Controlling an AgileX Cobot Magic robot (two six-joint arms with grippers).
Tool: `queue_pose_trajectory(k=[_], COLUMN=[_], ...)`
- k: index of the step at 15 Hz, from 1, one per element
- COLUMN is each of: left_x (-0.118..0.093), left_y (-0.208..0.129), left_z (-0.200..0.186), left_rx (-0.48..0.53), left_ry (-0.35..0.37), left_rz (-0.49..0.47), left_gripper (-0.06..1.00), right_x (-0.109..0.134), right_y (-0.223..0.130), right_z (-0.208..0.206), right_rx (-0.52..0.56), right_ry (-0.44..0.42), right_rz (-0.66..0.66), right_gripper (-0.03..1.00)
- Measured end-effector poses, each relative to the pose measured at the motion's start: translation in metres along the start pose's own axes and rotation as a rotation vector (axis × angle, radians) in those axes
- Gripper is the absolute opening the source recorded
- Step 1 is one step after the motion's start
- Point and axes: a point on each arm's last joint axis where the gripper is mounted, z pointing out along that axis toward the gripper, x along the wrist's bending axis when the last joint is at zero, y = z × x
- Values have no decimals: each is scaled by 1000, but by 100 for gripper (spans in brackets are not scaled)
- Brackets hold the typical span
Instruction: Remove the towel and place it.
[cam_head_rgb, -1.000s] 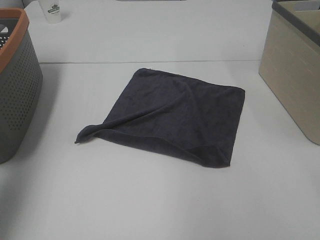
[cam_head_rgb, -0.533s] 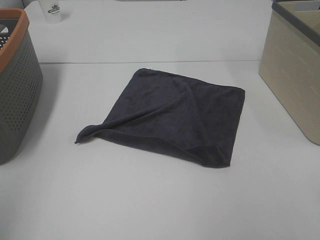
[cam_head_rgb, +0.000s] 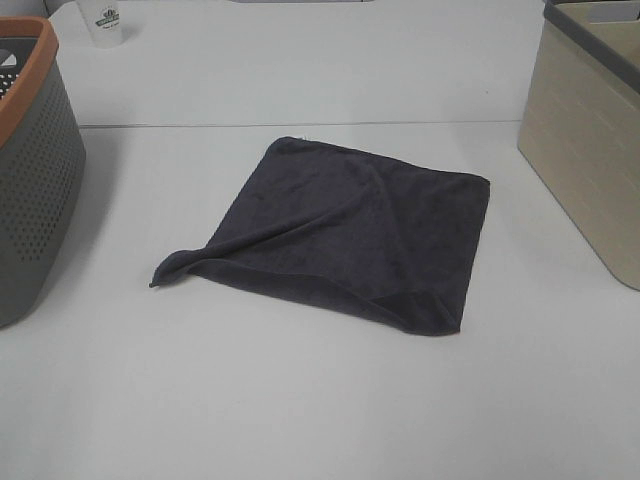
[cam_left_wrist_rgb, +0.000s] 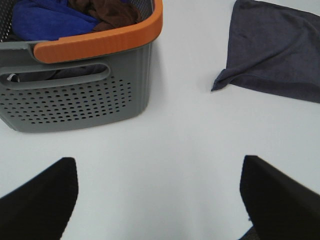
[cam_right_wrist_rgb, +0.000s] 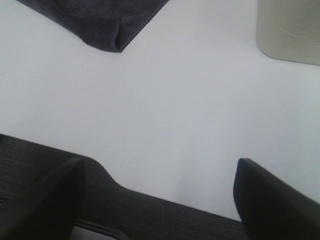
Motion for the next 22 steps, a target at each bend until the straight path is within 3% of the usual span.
queue_pose_trajectory(k=[4,10,16,22], left_x=[-4,-5,-4,-4], left_y=[-15,-15,-15,-15], left_z=[-18,-18,-18,-18], left_rx=[-124,-127,-127,-127], left_ry=[-34,-36,-32,-31], left_rz=[33,37,34,34], left_gripper=[82,82,82,82], right_x=[3,4,4,5], right_y=[-18,-44,-44,-44], right_z=[-17,-43,-43,-42], right_rx=[-158,-394,-394,-390], right_ry=[19,13,5,-83], right_rz=[-18,-16,-10,58], right_gripper=[79,79,79,79])
